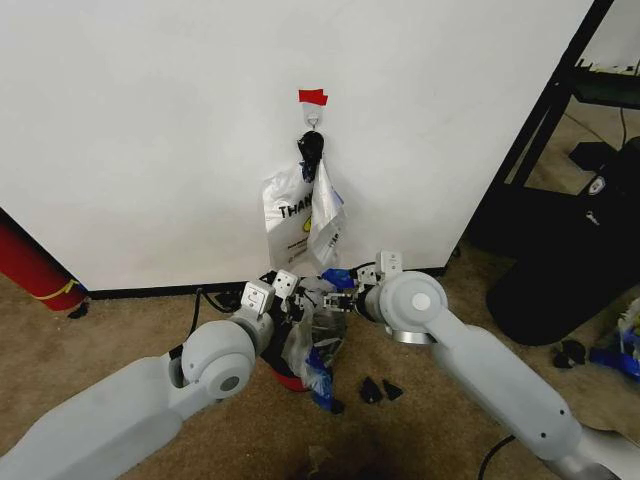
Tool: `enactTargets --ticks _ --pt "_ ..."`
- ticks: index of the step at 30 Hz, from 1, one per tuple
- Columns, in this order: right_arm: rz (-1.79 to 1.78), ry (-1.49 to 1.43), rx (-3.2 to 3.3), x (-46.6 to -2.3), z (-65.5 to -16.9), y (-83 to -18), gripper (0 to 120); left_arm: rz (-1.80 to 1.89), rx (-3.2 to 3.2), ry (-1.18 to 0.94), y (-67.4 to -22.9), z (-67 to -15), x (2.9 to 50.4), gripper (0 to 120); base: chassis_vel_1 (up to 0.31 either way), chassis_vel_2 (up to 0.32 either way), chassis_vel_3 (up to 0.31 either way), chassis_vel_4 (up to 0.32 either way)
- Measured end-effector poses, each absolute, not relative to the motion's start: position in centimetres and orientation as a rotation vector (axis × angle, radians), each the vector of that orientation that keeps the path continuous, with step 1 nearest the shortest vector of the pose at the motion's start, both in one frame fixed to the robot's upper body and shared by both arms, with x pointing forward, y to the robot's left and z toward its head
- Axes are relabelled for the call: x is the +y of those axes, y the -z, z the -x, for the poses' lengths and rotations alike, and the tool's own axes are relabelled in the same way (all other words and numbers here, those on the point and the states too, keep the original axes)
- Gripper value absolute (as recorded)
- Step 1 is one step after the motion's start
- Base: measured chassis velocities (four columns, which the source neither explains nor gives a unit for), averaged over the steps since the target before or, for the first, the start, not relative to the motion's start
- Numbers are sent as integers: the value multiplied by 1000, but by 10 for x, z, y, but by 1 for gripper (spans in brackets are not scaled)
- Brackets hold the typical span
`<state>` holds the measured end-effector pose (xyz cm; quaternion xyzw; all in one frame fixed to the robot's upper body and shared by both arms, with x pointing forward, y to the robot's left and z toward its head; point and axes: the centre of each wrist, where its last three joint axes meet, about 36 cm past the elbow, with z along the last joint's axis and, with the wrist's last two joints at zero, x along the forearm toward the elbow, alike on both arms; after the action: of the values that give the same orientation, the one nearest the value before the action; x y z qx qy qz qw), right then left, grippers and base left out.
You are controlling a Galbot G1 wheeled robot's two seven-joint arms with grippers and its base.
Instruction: Pick up the garbage bag from the wall and place it over the trash bin.
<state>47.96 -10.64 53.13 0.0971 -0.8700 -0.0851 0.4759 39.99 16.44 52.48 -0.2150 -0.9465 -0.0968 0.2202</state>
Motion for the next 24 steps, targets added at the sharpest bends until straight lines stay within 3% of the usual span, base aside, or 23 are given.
enactTargets --ticks 17,24 --pt "-210 170 -2101 -79 -503 -505 100 589 -2611 260 -520 -399 167 0 0 0 0 0" --pt "-204 120 -2096 -65 -504 -495 79 596 -2616 249 -522 -399 165 0 0 0 0 0"
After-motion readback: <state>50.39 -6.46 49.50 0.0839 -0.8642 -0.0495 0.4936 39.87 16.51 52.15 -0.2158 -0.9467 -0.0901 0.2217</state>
